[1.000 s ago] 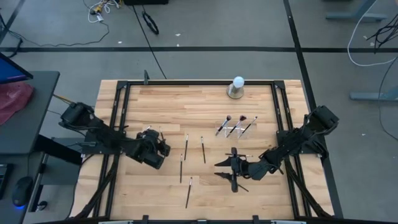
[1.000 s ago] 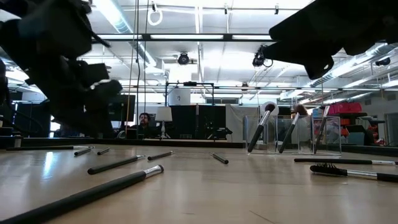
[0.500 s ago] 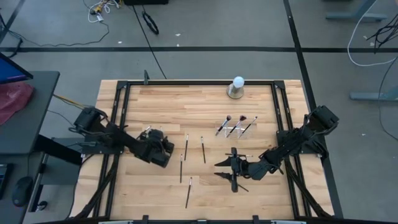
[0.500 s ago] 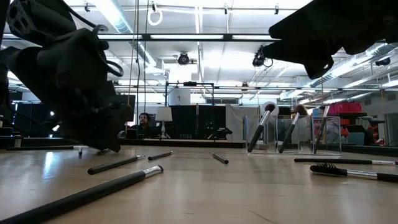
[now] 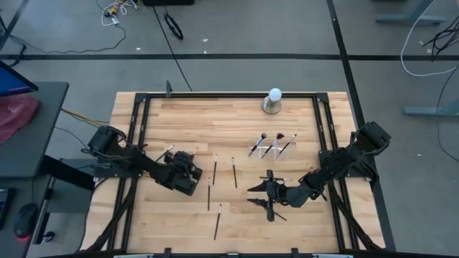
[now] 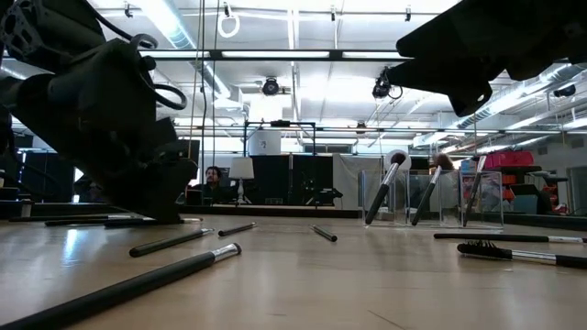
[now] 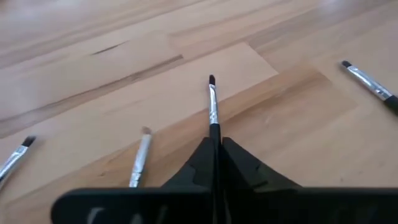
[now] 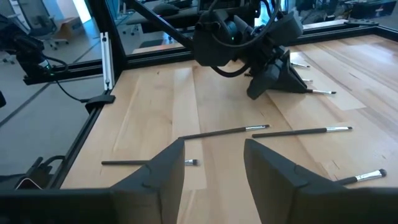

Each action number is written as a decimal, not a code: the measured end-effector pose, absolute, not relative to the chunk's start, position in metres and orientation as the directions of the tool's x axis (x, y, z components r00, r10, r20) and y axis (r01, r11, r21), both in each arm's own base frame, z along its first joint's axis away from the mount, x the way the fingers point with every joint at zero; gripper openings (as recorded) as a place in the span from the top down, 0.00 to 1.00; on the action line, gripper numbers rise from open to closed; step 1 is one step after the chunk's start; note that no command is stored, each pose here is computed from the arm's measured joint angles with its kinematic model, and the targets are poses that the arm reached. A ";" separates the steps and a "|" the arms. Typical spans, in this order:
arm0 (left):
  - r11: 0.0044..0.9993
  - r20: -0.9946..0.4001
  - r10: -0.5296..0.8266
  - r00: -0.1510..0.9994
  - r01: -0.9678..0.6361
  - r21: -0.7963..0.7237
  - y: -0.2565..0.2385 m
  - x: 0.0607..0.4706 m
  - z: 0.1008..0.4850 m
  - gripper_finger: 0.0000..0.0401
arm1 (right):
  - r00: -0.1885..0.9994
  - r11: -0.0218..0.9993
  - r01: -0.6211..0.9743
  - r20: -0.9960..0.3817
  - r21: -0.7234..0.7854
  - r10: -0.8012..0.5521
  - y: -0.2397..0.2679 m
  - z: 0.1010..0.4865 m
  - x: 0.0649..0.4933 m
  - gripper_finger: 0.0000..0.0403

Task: Put items in baskets/containers
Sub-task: Put the black eyeshadow brush into the transparent organizer

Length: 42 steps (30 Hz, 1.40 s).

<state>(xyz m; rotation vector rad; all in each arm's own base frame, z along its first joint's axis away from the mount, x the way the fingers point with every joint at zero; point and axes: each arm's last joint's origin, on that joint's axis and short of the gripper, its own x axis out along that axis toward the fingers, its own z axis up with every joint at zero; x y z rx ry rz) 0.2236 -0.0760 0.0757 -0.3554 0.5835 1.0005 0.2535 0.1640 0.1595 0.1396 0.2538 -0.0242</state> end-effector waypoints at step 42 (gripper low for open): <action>0.973 -0.086 0.196 0.977 -0.204 -0.104 -0.154 0.265 0.162 0.96 | 0.959 0.960 0.193 -0.246 0.206 -0.140 0.155 0.159 0.256 0.59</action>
